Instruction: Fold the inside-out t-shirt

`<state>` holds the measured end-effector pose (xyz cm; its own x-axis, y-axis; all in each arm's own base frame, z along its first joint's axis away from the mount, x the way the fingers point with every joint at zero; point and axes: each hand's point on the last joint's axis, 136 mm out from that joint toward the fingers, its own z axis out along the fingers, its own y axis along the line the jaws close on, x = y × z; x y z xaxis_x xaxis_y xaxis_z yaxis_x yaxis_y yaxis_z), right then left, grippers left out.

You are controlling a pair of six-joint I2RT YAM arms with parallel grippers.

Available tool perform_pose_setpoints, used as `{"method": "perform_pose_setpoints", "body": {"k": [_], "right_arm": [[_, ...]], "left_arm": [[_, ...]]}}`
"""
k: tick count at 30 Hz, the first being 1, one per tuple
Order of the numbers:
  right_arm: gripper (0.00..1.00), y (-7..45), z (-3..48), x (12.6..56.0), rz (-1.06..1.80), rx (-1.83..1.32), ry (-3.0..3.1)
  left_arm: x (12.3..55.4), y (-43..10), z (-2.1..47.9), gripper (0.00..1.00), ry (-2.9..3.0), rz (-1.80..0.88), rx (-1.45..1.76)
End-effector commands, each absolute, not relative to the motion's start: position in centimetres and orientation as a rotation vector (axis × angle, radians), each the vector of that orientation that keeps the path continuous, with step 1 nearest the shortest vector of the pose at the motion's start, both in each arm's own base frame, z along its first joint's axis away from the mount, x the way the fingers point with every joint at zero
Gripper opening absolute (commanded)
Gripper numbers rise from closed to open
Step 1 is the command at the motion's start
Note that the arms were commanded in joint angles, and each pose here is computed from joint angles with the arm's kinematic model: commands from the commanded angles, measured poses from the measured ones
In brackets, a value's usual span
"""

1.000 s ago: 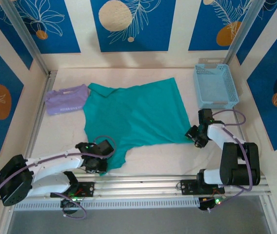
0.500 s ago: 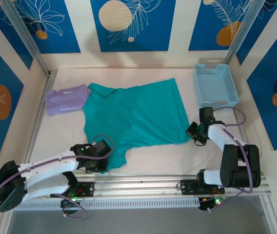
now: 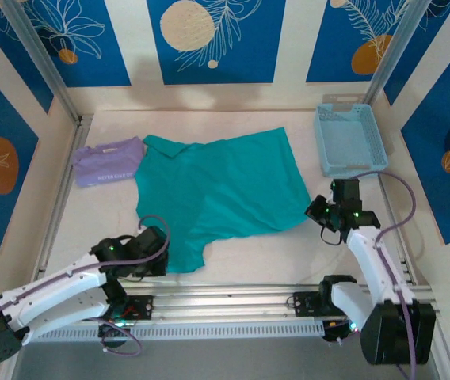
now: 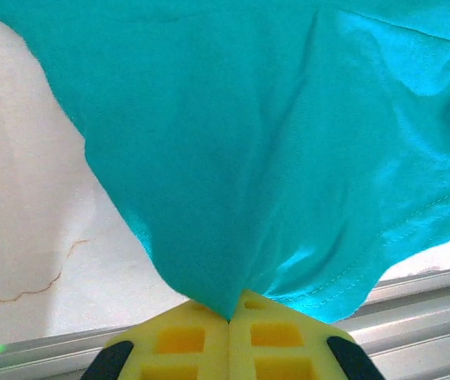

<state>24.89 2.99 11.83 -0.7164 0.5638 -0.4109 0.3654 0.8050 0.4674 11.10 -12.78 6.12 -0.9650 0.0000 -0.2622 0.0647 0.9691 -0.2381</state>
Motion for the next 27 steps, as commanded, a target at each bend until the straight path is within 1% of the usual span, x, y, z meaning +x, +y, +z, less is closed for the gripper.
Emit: {"method": "perform_pose_setpoints", "body": {"k": [1, 9, 20, 27], "right_arm": [[0.00, 3.4, 11.5, 22.4, 0.491, 0.662, 2.472], [0.00, 4.7, 12.9, 22.6, 0.562, 0.591, 2.437], [0.00, 4.5, 15.9, 23.7, 0.537, 0.525, 2.380], [0.00, 4.3, 15.7, 23.6, 0.503, 0.515, 2.400]], "left_arm": [[11.3, -12.1, 7.1, 0.00, 2.840, -0.336, 0.001], [12.0, -11.7, 9.9, 0.00, 2.792, -0.310, -0.011], [14.1, -11.7, 13.2, 0.00, 2.724, -0.289, 0.064], [14.1, -10.9, 13.4, 0.00, 2.737, -0.300, 0.040]]}}
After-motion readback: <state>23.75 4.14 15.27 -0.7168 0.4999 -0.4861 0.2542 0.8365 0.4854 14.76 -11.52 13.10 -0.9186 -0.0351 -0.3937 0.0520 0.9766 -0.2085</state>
